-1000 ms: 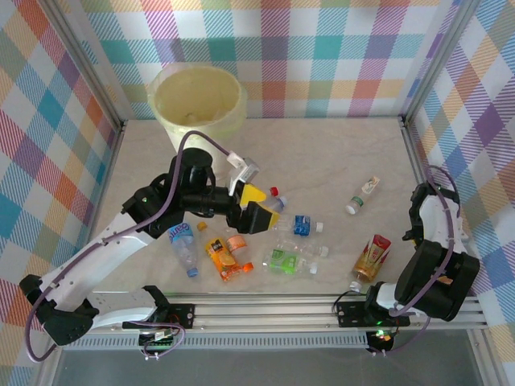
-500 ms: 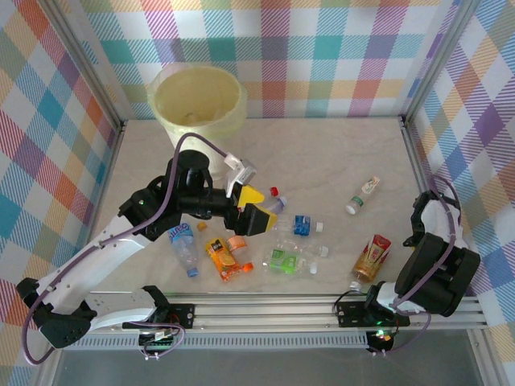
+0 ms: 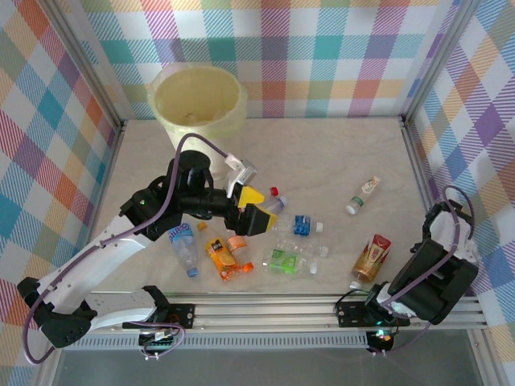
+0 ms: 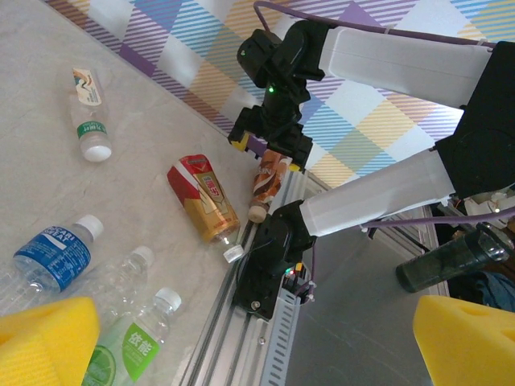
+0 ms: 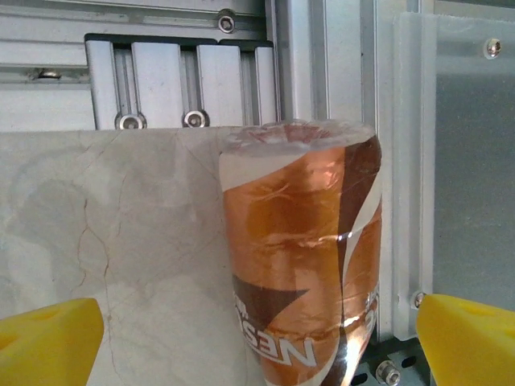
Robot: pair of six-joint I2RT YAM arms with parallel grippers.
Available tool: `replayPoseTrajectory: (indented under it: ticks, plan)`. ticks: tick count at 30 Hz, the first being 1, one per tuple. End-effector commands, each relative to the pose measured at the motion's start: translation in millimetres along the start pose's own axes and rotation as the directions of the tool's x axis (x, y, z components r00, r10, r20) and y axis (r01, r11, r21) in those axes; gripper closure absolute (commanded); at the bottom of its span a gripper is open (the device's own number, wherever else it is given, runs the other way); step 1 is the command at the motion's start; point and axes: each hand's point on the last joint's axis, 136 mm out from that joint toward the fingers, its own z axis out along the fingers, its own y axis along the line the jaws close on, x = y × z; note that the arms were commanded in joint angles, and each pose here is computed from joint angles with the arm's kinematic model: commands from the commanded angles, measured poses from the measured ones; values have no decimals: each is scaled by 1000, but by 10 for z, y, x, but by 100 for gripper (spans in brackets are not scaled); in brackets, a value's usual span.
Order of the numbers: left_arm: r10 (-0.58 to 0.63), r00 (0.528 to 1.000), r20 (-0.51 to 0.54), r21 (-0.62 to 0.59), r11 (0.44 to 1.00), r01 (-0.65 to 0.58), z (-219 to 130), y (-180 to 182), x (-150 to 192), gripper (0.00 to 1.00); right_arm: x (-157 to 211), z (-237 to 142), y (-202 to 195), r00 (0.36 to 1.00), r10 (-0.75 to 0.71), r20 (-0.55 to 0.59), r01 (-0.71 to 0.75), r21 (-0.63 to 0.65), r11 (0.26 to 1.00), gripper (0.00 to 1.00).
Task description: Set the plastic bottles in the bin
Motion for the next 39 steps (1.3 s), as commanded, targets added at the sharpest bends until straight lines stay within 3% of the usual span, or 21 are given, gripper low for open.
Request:
replayPoseTrajectory:
  ticks: [1, 12, 25, 39]
  plan:
    - [27, 1000, 5, 22, 999, -27, 32, -51, -10, 0, 2, 24, -15, 1000, -8, -9, 8, -8, 1000, 0]
    - [21, 1000, 0, 26, 999, -21, 51, -46, -10, 0, 14, 149, -96, 997, 52, -49, -52, 16, 999, 0]
    - [20, 1000, -4, 18, 1000, -20, 57, -27, -2, 0, 99, 302, 15, 995, 57, -76, -61, -59, 996, 0]
    - [13, 1000, -14, 14, 1000, -12, 89, 4, 14, 0, 66, 281, 336, 996, 54, -64, -68, -243, 968, 4]
